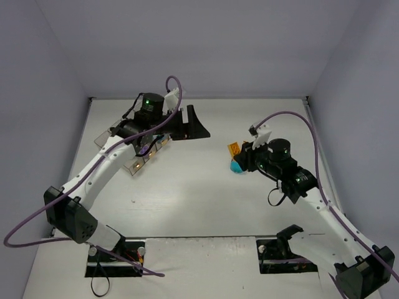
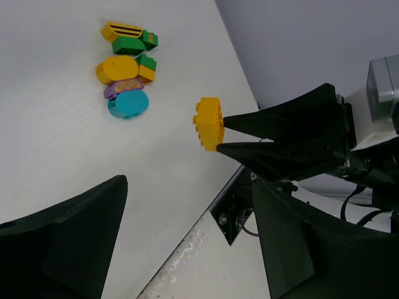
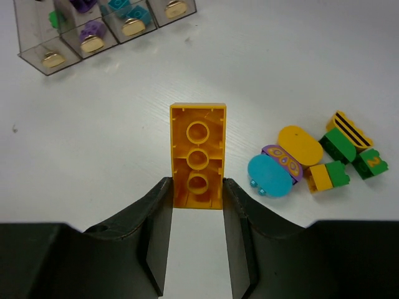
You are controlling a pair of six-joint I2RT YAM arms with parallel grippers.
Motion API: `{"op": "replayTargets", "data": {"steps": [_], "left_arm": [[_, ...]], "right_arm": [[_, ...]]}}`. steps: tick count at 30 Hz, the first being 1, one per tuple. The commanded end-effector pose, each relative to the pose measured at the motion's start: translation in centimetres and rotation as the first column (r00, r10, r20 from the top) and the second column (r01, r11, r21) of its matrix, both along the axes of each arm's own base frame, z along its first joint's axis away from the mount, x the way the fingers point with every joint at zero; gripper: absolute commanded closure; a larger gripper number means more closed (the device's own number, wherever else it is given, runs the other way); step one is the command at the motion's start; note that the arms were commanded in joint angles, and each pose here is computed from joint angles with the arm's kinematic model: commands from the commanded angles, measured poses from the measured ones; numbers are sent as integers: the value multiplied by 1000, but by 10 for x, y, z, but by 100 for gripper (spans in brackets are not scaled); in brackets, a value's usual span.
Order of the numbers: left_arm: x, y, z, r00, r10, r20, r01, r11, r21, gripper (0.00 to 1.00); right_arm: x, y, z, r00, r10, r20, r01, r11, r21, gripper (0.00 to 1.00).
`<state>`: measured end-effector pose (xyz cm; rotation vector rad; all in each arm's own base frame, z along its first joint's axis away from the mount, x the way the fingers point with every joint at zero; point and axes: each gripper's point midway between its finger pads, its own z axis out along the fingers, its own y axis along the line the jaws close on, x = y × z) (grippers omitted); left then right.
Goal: Sort the legos into containers by color
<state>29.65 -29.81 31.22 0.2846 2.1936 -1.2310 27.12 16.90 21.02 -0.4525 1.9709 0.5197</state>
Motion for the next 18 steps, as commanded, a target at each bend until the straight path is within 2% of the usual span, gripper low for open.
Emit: {"op": "replayTargets", "data": {"steps": [1, 6, 11, 15, 18], "left_arm": [[1, -25, 28, 998, -39, 39, 43, 995, -89, 26], [-9, -58, 4, 996, -92, -19, 91, 995, -46, 26], [-8, -71, -9, 994, -99, -45, 99, 995, -9, 27], [-10, -79, -13, 991, -121, -50, 121, 993, -2, 36], [-12, -85, -17, 989, -139, -54, 139, 990, 5, 50]], "right_arm": [[-1, 23, 30, 990, 84, 110, -91, 994, 59, 100], [-7, 35, 32, 986, 121, 118, -129, 990, 63, 100], [-9, 40, 31, 984, 135, 118, -144, 987, 70, 100], [-10, 42, 29, 983, 144, 116, -153, 986, 72, 100], [-9, 44, 27, 983, 147, 111, -155, 985, 70, 100]]}}
